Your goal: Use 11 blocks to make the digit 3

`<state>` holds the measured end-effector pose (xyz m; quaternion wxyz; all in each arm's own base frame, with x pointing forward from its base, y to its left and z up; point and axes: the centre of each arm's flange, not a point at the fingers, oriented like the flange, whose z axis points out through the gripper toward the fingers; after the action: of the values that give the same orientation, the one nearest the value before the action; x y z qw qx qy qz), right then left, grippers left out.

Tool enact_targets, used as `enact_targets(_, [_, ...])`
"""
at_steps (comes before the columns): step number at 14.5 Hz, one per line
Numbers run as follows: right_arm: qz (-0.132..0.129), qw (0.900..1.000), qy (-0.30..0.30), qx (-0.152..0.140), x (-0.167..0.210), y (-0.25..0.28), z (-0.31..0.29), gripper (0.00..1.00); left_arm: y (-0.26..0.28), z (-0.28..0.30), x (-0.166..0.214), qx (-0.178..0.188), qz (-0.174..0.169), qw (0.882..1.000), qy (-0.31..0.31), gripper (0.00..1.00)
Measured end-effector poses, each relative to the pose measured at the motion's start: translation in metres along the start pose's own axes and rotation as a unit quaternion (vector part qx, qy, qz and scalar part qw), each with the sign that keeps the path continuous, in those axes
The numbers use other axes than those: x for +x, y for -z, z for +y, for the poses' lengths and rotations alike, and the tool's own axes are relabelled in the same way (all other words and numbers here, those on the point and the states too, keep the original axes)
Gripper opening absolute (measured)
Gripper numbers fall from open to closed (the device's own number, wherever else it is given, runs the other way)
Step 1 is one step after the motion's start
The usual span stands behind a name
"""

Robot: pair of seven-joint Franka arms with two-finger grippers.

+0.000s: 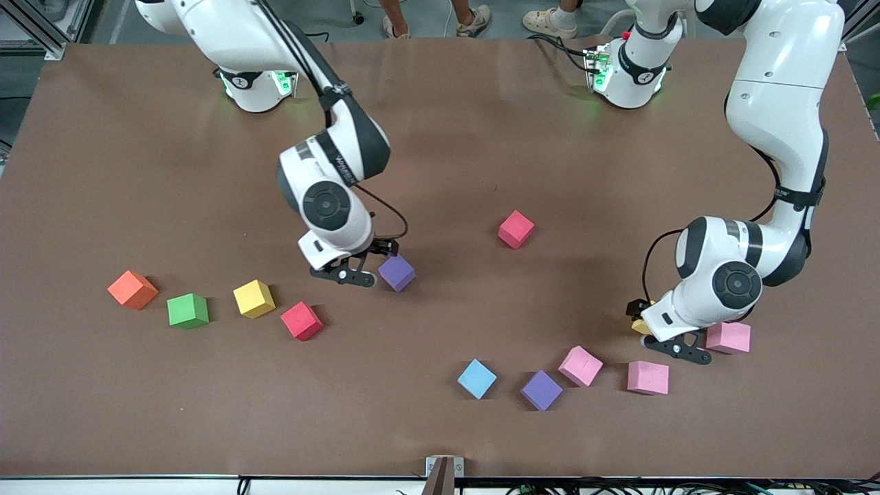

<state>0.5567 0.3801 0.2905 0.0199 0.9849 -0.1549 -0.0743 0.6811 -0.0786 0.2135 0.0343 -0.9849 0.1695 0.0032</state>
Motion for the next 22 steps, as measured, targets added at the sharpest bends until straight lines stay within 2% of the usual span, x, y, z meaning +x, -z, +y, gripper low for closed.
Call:
enact_targets(1, [-0.002, 0.999, -0.043, 0.008, -0.003, -0.01, -0.008, 1.0, -0.006, 0.001, -0.003, -0.001, -0.001, 1.0, -0.001, 0.96])
enact_targets(2, [-0.008, 0.996, -0.084, 0.019, -0.006, -0.022, -0.015, 1.0, -0.01, 0.001, -0.006, -0.002, -0.004, 1.0, -0.001, 0.85])
enact_targets(3, [-0.01, 0.993, -0.116, 0.027, -0.007, -0.033, -0.021, 1.0, -0.012, 0.001, -0.008, -0.003, -0.005, 1.0, 0.0, 0.85])
enact_targets(4, [-0.01, 0.989, -0.141, 0.032, -0.008, -0.043, -0.025, 1.0, -0.012, 0.0, -0.008, -0.003, -0.004, 1.0, 0.0, 0.73])
enact_targets(6, [-0.008, 0.985, -0.169, 0.036, -0.006, -0.055, -0.028, 1.0, -0.01, -0.002, -0.007, -0.002, -0.001, 1.0, 0.002, 0.32])
enact_targets(7, [-0.006, 0.983, -0.178, 0.039, -0.004, -0.056, -0.028, 1.0, -0.008, -0.004, -0.007, -0.001, 0.001, 1.0, 0.003, 0.27])
enact_targets(9, [-0.002, 0.981, -0.191, 0.043, -0.001, -0.054, -0.028, 1.0, 0.009, -0.006, -0.005, -0.003, 0.005, 1.0, 0.008, 0.24])
enact_targets(12, [0.003, 0.978, -0.2, 0.051, 0.006, -0.047, -0.027, 1.0, 0.081, 0.013, -0.006, -0.019, -0.013, 0.999, 0.042, 0.24])
enact_targets(15, [0.002, 0.978, -0.202, 0.049, 0.008, -0.052, -0.028, 1.0, 0.161, 0.063, -0.022, -0.019, -0.045, 0.995, 0.091, 0.24])
enact_targets(17, [0.001, 0.978, -0.203, 0.043, 0.009, -0.064, -0.028, 1.0, 0.196, 0.104, -0.035, -0.017, -0.064, 0.991, 0.118, 0.24])
enact_targets(22, [0.002, 0.978, -0.207, 0.039, 0.015, -0.08, -0.026, 0.99, 0.216, 0.212, -0.054, -0.038, -0.095, 0.977, 0.185, 0.24])
